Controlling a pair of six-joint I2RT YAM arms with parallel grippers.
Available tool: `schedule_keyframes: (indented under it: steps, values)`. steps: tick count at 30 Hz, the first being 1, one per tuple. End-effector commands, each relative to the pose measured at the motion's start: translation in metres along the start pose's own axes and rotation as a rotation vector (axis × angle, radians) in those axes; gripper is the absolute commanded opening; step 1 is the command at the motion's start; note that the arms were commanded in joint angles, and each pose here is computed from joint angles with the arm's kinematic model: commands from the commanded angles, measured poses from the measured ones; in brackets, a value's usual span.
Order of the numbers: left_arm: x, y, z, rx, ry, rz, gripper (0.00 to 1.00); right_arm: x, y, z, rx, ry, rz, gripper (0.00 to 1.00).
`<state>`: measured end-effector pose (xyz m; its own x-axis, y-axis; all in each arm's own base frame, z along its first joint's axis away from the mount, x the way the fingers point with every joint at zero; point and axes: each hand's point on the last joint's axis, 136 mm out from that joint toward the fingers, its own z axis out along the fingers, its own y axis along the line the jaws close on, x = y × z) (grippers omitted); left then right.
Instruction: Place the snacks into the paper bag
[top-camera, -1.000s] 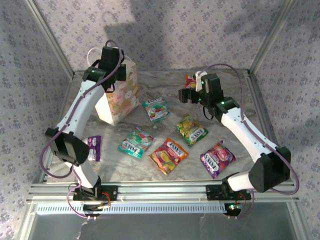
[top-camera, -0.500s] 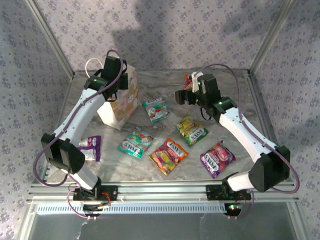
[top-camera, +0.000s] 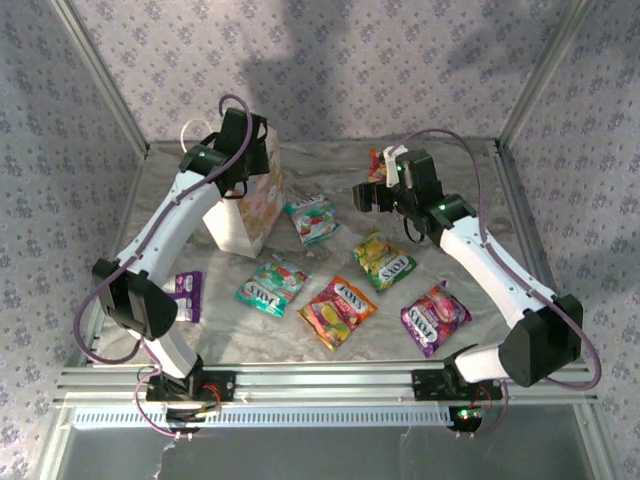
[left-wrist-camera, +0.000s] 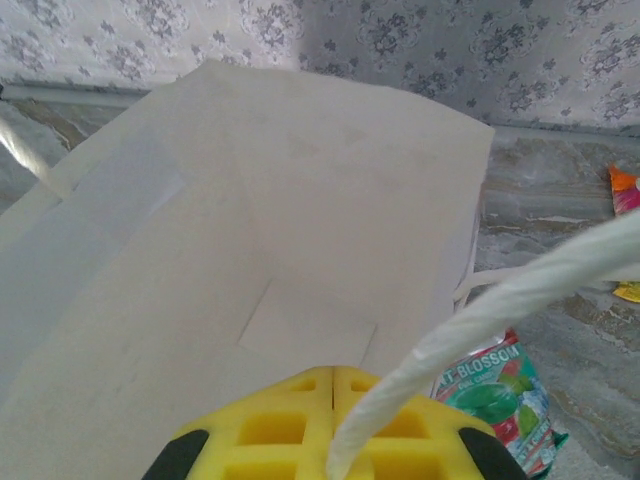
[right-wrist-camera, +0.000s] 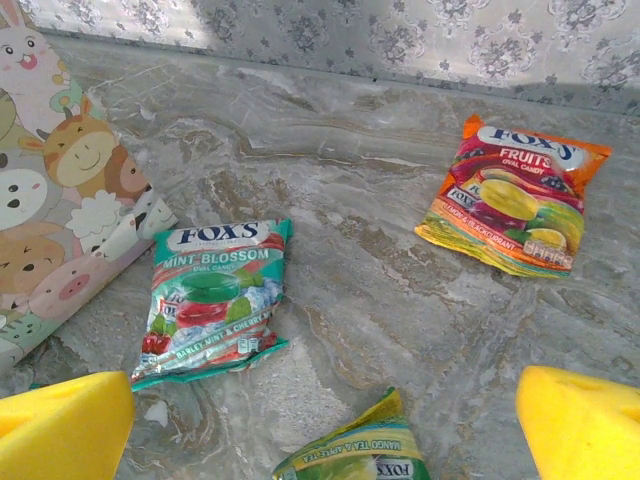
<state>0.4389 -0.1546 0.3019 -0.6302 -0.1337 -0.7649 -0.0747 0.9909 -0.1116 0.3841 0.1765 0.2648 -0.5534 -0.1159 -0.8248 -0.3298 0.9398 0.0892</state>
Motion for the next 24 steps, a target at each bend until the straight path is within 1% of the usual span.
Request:
schedule_keyframes:
  steps: [1,4,7,11,16,17,20,22,24]
  values:
    - [-0.007,-0.012,-0.001,0.024,0.005,-0.069,0.08,0.003,-0.003,-0.011,0.024,-0.001,-0.027,1.00]
    - [-0.007,-0.024,0.003,0.033,0.019,-0.084,0.08,0.005,-0.005,-0.012,0.035,0.001,-0.029,1.00]
    - [-0.008,-0.042,0.006,0.055,0.032,-0.086,0.08,0.008,-0.008,-0.013,0.048,0.004,-0.030,1.00]
    - [-0.004,-0.058,0.013,0.035,0.064,-0.067,0.10,0.012,-0.011,-0.015,0.059,0.008,-0.029,1.00]
    - [0.001,-0.066,0.022,0.014,0.106,-0.076,0.11,0.010,-0.014,-0.019,0.068,-0.001,-0.031,1.00]
    - [0.002,-0.068,0.022,0.016,0.109,-0.080,0.12,0.024,-0.016,-0.013,0.073,0.032,-0.033,1.00]
    - [0.000,-0.066,0.021,-0.001,0.105,-0.092,0.13,0.026,-0.017,-0.013,0.076,0.036,-0.030,1.00]
    - [-0.002,-0.058,0.019,-0.031,0.095,-0.090,0.15,0.026,-0.016,-0.013,0.072,0.037,-0.029,1.00]
    - [-0.003,-0.053,0.016,-0.053,0.089,-0.083,0.20,0.027,-0.016,-0.013,0.070,0.037,-0.029,1.00]
